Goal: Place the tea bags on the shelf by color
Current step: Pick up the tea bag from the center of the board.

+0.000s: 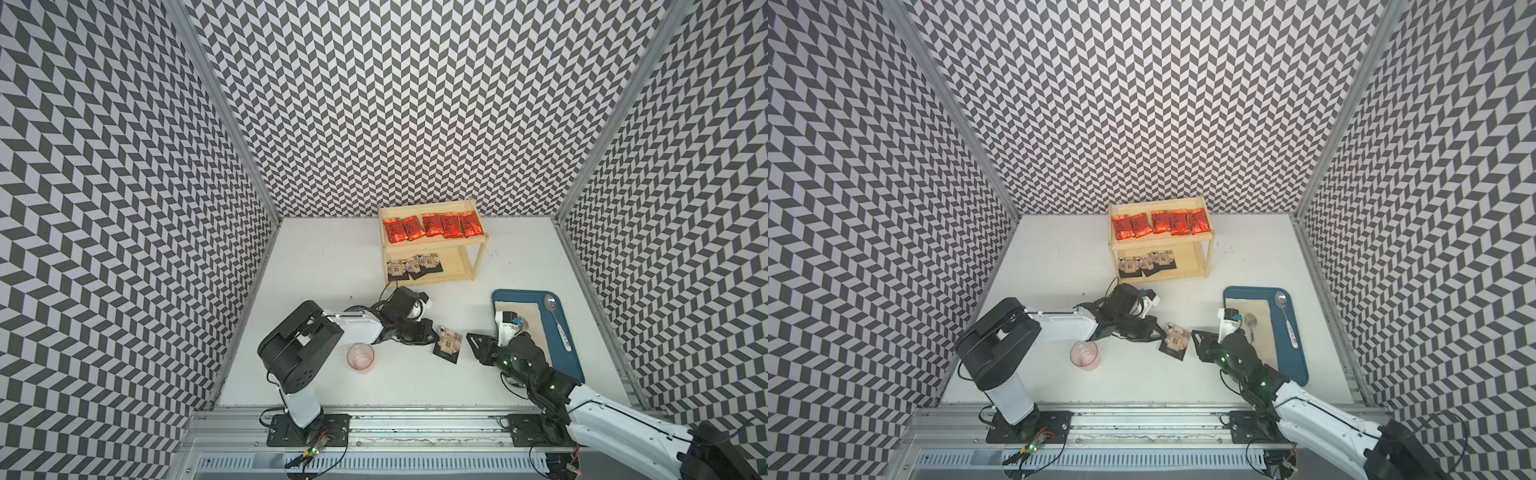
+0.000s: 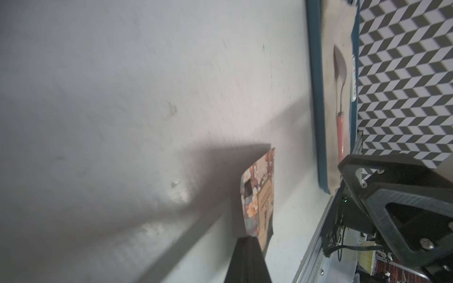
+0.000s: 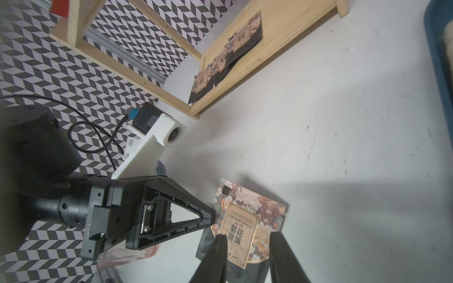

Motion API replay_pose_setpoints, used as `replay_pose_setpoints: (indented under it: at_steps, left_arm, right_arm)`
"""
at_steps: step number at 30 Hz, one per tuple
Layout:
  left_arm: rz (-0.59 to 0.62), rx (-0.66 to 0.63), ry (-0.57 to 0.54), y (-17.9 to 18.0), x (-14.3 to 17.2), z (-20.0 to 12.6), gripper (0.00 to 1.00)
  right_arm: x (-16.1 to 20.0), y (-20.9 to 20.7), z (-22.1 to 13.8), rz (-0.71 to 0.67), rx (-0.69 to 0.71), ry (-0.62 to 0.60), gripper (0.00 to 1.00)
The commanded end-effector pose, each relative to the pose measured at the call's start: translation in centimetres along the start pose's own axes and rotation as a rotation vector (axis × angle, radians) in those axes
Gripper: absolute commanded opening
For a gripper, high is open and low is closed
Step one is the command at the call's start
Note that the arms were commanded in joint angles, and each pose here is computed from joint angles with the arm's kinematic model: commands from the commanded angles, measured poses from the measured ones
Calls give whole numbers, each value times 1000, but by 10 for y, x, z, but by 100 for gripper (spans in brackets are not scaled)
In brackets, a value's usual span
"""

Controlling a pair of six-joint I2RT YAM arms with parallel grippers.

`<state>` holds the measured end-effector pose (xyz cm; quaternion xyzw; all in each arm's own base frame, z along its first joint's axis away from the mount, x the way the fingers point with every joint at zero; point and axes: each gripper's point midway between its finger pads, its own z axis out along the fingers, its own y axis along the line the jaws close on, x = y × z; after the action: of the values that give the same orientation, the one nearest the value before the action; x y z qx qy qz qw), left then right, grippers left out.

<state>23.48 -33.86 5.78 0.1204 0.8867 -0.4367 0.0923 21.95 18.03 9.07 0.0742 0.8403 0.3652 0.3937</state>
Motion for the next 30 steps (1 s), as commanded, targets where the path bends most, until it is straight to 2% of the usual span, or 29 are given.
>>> replay_pose_setpoints:
  at_steps: [1,8,13,18,24,30]
  left_arm:
    - [17,95,-133,-29,-29,-23,0]
    - [-27,165,-300,-43,-56,-72,0]
    - [-52,237,-389,-55,-71,-102,0]
    - [-83,362,-440,-70,-78,-122,0]
    - [-104,461,-453,-84,-83,-133,0]
    - [-105,511,-463,-93,-83,-143,0]
  right_arm:
    - [-20,36,0,22,-96,-12,33]
    - [-27,72,-12,248,-316,-17,33]
    - [-28,85,-17,365,-401,8,34]
    - [-27,95,-23,528,-514,33,41]
    - [-37,128,-26,558,-667,68,51]
    - [-46,142,-18,568,-742,62,54]
